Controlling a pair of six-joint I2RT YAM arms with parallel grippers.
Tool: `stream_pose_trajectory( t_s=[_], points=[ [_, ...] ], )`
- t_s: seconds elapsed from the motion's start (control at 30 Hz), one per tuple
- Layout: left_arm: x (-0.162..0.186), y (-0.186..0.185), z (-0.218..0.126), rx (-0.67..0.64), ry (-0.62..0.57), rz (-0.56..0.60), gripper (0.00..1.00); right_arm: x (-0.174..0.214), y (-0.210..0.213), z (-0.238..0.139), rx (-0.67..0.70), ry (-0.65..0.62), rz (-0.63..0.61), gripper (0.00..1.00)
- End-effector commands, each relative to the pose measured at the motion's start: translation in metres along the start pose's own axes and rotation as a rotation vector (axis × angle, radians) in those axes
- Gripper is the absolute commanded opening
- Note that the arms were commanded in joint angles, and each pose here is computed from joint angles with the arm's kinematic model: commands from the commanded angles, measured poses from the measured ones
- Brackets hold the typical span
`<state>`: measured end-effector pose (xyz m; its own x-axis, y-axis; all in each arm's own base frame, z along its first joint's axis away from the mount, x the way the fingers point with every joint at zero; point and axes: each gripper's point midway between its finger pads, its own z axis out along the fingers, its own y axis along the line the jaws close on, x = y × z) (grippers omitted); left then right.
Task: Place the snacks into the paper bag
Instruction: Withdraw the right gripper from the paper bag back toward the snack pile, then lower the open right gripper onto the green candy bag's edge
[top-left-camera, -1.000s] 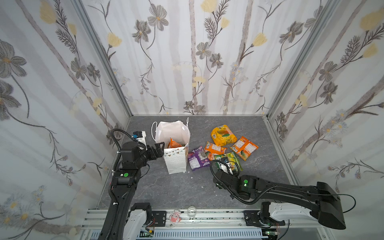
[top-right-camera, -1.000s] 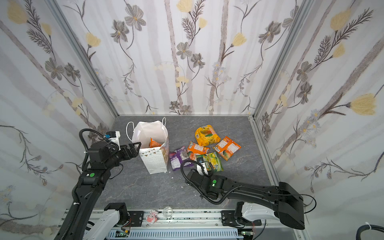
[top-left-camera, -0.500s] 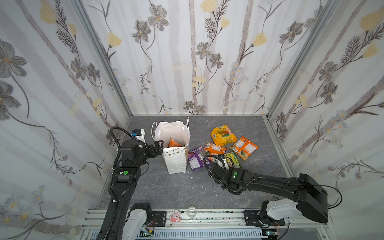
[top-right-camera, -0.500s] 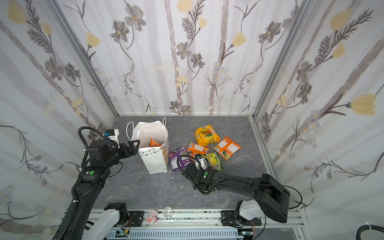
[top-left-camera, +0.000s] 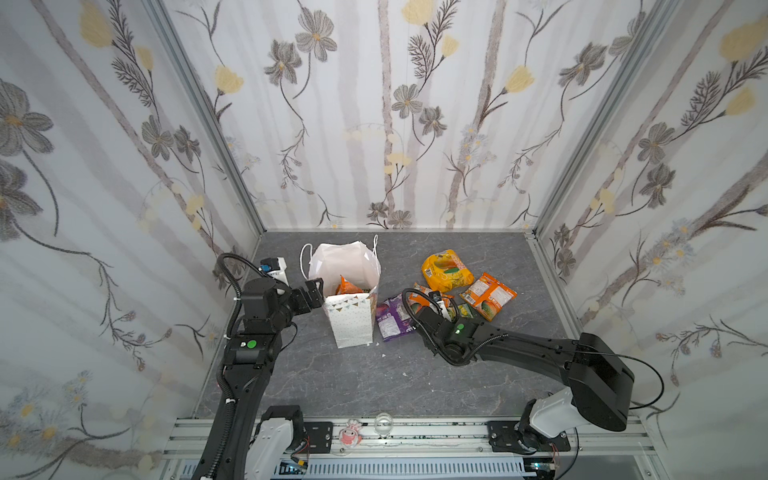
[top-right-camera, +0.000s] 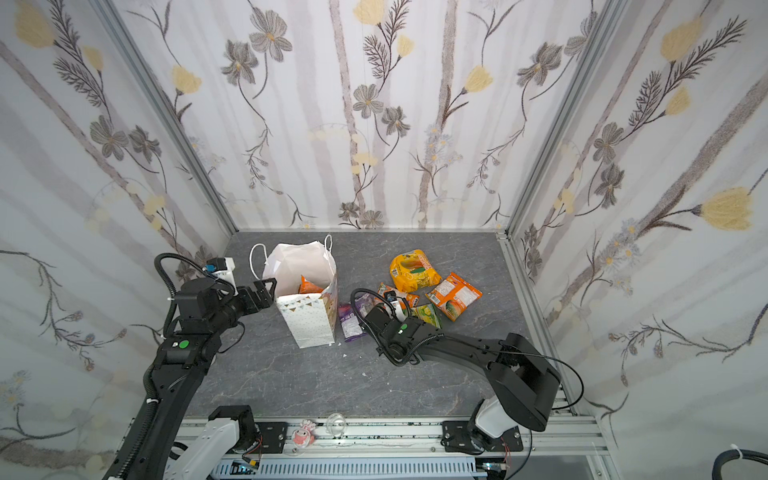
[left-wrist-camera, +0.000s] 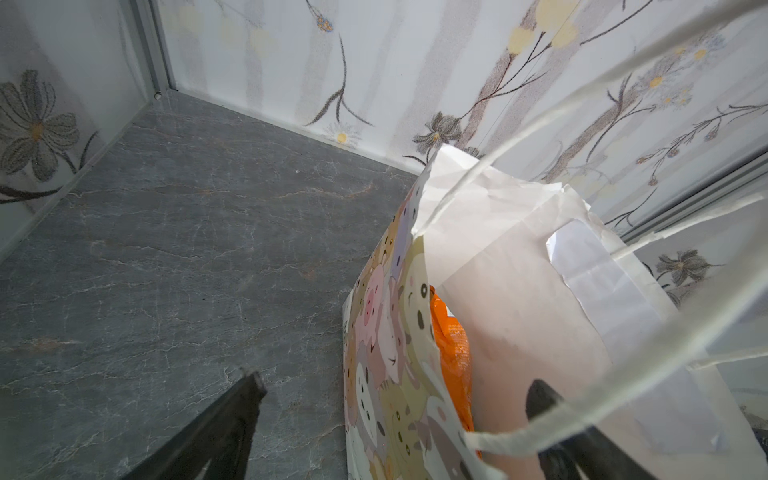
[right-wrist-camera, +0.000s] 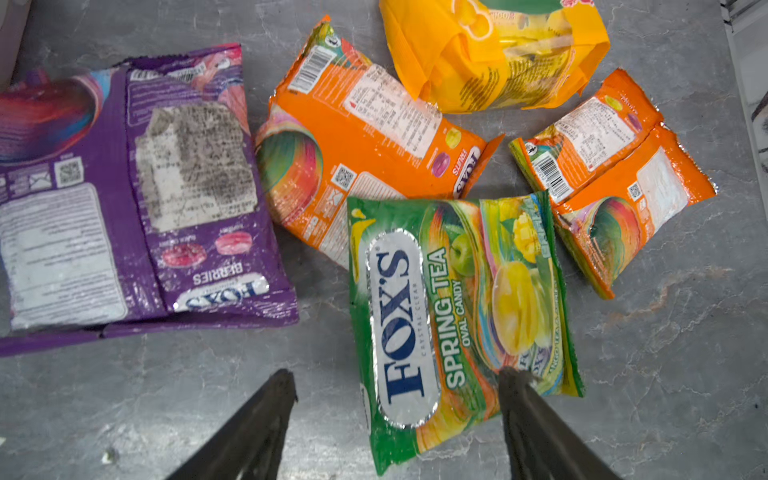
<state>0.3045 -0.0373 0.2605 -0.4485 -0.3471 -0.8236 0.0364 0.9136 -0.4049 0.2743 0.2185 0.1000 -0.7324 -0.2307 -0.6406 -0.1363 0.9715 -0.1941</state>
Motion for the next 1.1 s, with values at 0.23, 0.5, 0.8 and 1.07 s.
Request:
stream_pose_trajectory(
  t_s=[0.23, 0.5, 0.8, 1.07],
  points=[
    [-0.006, -0.002, -0.006, 0.002, -0.031, 0.014, 1.00, -0.023, 0.010, 0.026, 0.054, 0.001, -0.104, 0.74],
    [-0.004, 0.001, -0.006, -0.020, -0.019, 0.037, 1.00, -0.015, 0.010, 0.049, 0.105, 0.049, -0.138, 0.68],
    [-0.002, 0.001, -0.005, -0.015, -0.009, 0.035, 1.00, -0.003, 0.008, 0.066, 0.143, 0.085, -0.156, 0.64],
    [-0.004, 0.002, -0.006, -0.024, -0.019, 0.031, 1.00, -0.005, 0.006, 0.070, 0.161, 0.065, -0.146, 0.59]
  ],
)
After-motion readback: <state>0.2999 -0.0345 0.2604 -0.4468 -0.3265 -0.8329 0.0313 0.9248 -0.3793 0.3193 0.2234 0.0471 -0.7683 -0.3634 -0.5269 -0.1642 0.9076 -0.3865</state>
